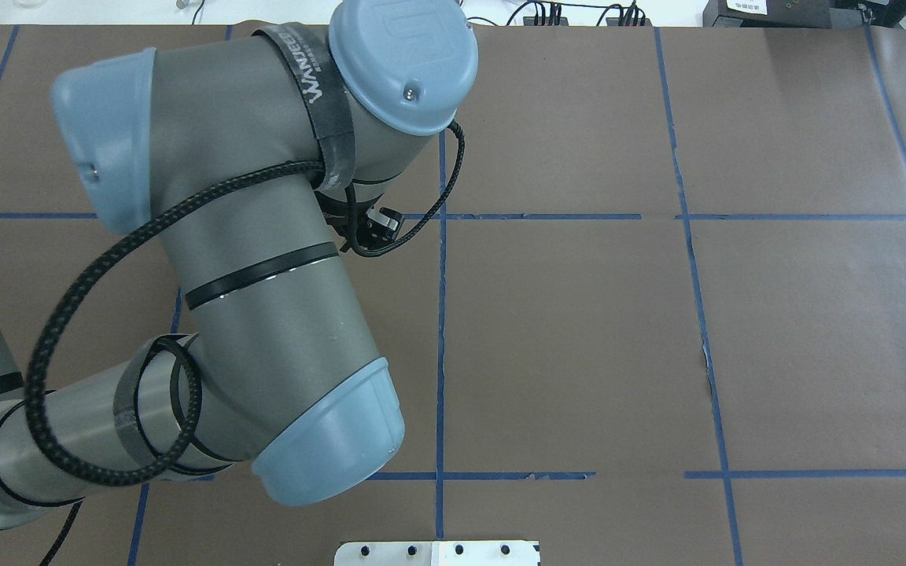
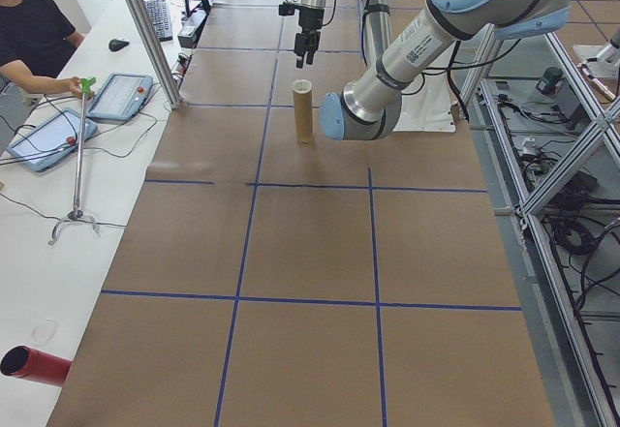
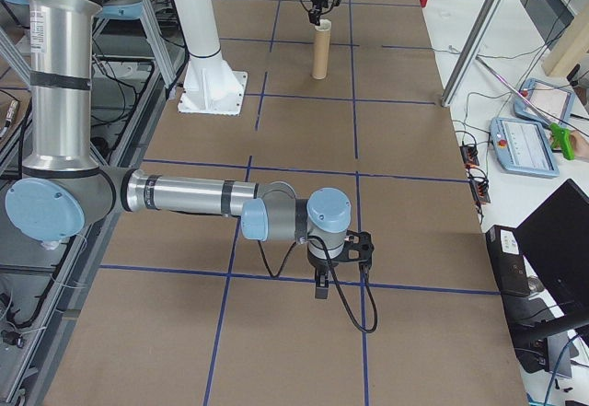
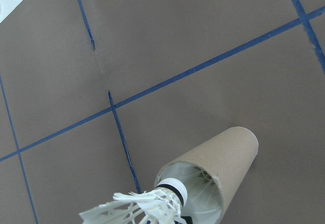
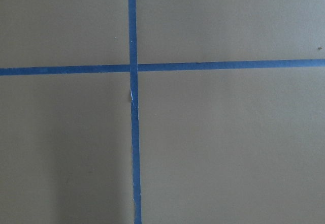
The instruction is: Collect badminton balls into bucket
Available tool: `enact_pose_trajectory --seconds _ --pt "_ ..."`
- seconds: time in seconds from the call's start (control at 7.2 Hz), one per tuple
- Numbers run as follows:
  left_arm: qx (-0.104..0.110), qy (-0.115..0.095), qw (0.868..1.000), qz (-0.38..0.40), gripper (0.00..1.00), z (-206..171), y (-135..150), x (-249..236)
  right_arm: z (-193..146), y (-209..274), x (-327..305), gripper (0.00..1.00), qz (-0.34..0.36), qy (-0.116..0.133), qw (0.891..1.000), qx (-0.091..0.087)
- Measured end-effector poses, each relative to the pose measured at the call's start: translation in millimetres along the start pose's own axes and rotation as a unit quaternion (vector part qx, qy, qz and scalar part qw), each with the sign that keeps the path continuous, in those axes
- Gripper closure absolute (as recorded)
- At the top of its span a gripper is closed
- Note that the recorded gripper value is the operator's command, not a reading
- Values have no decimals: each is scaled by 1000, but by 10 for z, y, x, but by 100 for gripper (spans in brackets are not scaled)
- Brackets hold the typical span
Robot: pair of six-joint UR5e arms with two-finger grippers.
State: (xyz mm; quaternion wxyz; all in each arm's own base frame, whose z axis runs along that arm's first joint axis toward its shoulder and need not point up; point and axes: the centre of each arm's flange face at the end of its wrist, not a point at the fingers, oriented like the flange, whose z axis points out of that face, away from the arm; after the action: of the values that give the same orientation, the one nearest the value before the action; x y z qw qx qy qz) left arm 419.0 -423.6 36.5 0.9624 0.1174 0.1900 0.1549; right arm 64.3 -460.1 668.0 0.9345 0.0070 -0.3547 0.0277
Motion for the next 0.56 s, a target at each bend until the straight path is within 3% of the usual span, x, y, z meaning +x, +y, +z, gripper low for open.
enact_pose_trajectory --seconds 0.28,0.56 --pt "48 37 998 -11 0 -162 0 -237 0 0 0 0 0 0 1000 0" --pt "85 88 992 -39 0 -20 -154 -706 0 0 0 0 0 0 1000 0"
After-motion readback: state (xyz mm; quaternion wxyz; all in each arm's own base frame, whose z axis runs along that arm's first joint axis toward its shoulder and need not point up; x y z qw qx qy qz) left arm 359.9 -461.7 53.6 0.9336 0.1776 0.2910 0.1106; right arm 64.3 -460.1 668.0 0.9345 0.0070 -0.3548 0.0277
